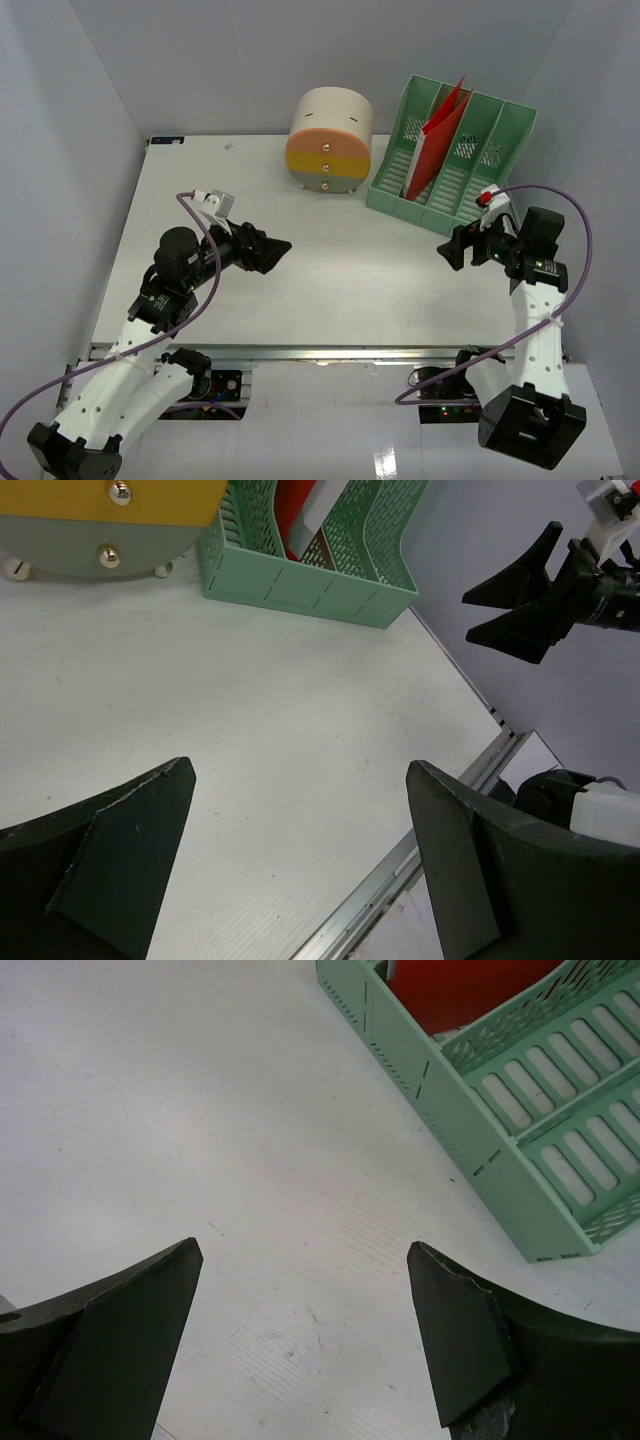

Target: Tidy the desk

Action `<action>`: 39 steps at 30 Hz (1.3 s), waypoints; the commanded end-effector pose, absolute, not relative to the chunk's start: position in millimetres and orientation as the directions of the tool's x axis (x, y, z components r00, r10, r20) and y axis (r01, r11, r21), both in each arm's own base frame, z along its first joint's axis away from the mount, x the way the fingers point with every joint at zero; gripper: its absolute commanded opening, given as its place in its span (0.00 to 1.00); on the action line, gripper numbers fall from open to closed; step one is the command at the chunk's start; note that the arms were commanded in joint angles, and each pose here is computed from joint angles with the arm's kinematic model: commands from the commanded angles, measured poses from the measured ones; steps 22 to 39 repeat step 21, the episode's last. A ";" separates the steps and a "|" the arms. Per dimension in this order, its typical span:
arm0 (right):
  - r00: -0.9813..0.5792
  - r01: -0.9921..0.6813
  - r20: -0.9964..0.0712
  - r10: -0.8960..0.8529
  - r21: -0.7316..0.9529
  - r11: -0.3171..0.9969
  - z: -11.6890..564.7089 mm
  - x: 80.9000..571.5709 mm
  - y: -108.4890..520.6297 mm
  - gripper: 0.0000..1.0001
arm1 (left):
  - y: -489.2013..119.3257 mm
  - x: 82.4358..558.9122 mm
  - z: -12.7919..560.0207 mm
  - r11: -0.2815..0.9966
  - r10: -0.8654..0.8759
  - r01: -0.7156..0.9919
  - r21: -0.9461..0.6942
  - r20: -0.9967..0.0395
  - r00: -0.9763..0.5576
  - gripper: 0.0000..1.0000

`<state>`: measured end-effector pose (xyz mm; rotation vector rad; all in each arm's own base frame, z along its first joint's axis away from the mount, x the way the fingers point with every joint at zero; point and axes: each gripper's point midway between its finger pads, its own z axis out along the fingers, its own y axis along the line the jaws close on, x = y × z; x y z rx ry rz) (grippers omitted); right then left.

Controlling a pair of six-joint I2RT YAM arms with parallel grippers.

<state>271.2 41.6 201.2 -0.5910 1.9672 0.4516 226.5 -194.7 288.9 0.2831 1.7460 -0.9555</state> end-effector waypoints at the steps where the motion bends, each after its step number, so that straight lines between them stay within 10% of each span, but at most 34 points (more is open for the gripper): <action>1: -0.399 -0.473 -0.910 -0.109 0.102 0.875 202.6 267.1 36.6 0.90 | -193.5 222.0 301.6 0.642 -0.234 0.639 -0.423 -0.902 -0.363 0.98; 11: -0.276 -0.230 -0.958 -0.082 -0.017 0.973 220.3 261.9 3.2 0.90 | -185.8 205.7 281.7 0.637 -0.263 0.625 -0.451 -0.890 -0.373 0.98; 39: -0.288 -0.261 -0.955 -0.074 0.003 0.965 210.7 260.6 9.3 0.90 | -180.3 203.8 273.6 0.657 -0.263 0.610 -0.444 -0.892 -0.366 0.98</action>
